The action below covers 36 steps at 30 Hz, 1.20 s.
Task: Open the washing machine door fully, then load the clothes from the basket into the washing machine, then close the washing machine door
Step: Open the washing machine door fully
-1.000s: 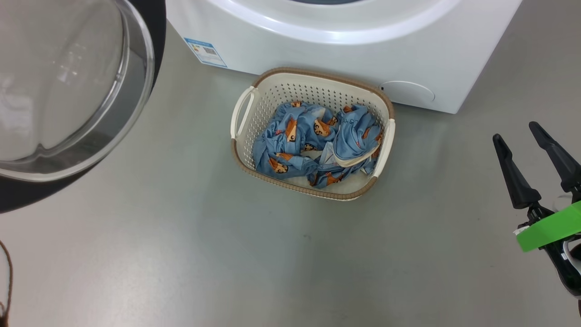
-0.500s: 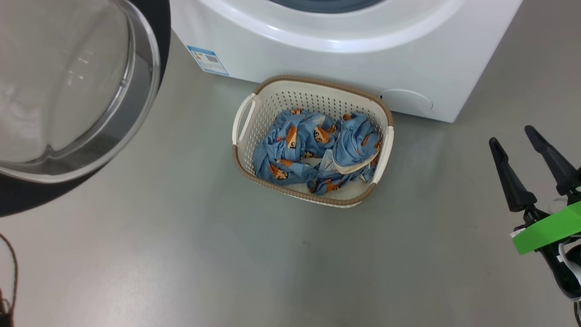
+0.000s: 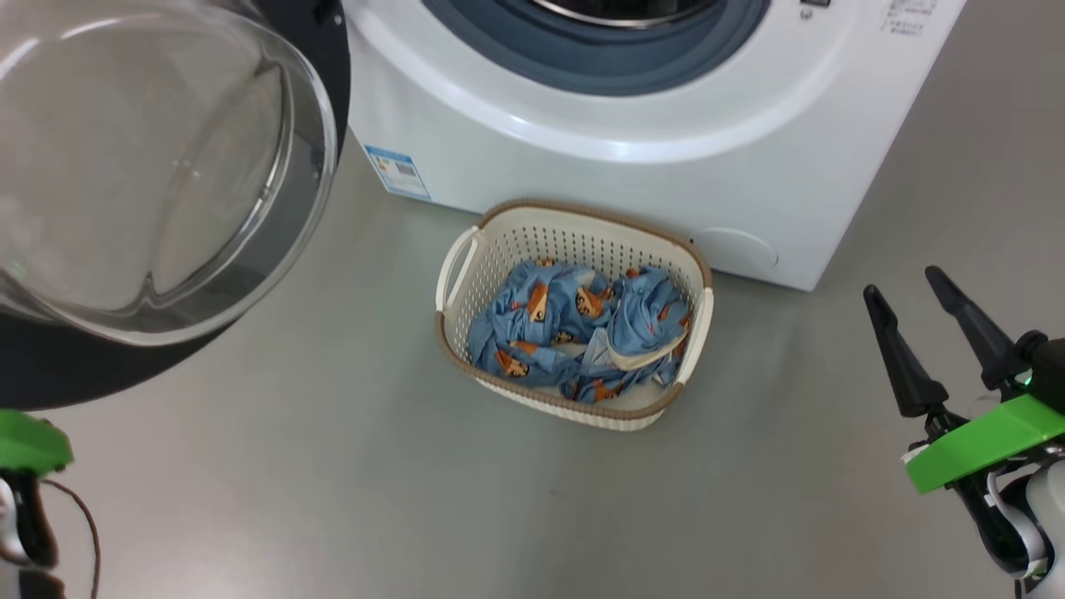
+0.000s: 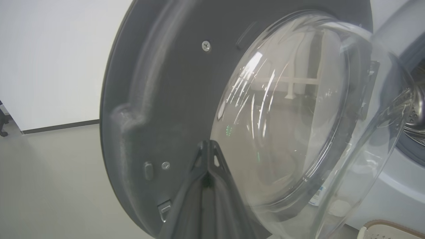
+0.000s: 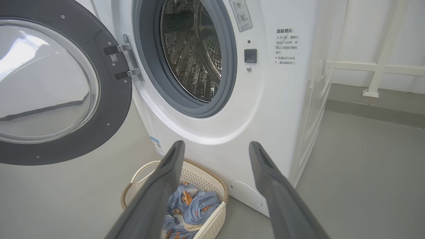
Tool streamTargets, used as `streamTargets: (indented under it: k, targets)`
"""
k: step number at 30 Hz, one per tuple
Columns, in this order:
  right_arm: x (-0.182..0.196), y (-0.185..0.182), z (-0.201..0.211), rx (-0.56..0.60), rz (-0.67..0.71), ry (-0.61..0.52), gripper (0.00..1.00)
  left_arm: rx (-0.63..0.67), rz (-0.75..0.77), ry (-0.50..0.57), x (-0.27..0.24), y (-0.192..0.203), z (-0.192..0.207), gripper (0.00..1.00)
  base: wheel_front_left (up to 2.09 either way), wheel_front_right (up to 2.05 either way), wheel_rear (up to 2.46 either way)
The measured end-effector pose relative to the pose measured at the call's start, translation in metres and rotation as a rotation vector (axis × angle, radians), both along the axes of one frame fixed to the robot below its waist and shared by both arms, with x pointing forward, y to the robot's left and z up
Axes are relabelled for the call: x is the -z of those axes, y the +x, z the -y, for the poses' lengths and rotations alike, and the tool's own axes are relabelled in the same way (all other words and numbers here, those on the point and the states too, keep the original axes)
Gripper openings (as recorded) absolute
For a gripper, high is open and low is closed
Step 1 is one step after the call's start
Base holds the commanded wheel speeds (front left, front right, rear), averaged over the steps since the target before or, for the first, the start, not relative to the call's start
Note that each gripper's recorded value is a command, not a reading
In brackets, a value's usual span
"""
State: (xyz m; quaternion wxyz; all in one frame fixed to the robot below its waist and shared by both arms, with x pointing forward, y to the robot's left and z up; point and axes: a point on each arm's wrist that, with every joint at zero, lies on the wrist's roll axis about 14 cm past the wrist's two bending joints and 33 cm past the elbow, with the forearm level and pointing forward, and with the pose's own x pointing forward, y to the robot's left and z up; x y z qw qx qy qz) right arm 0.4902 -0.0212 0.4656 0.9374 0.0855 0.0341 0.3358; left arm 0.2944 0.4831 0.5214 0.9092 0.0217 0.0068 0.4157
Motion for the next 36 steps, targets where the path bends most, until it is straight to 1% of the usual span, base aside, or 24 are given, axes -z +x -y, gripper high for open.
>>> streamTargets:
  k: [6,7,9,11,16,22,28,30,36]
  targets:
    - [-0.013,-0.013,0.000,0.011,0.013,0.012,1.00,0.079,0.029,0.001,-0.001,-0.006,0.020,0.00,0.00,0.00,0.00]
    - [-0.015,-0.015,0.001,0.016,0.014,0.015,1.00,0.099,0.040,-0.001,-0.002,-0.005,0.026,0.06,0.00,0.00,0.00]
    - [-0.019,-0.019,0.005,0.029,0.019,0.019,1.00,0.135,0.052,0.002,-0.002,-0.001,0.038,0.56,0.00,0.00,0.00]
    - [-0.021,-0.023,0.009,0.042,0.019,0.020,1.00,0.170,0.063,0.001,-0.002,0.003,0.050,1.00,0.00,0.00,0.00]
    - [-0.025,-0.029,0.026,0.093,0.020,0.025,1.00,0.265,0.055,-0.010,0.008,0.020,0.084,1.00,0.00,0.00,0.00]
    - [-0.033,-0.034,0.047,0.160,0.031,0.039,1.00,0.352,0.052,-0.045,0.019,0.035,0.115,1.00,0.00,0.00,0.00]
    - [-0.031,-0.046,0.077,0.239,0.023,0.032,1.00,0.467,0.066,-0.070,0.023,0.055,0.149,1.00,0.00,0.00,0.00]
    - [-0.035,-0.050,0.090,0.275,0.030,0.034,1.00,0.527,0.062,-0.088,0.028,0.064,0.170,1.00,0.00,0.00,0.00]
    - [-0.037,-0.060,0.115,0.346,0.034,0.038,1.00,0.638,0.076,-0.112,0.029,0.082,0.207,1.00,0.00,0.00,0.00]
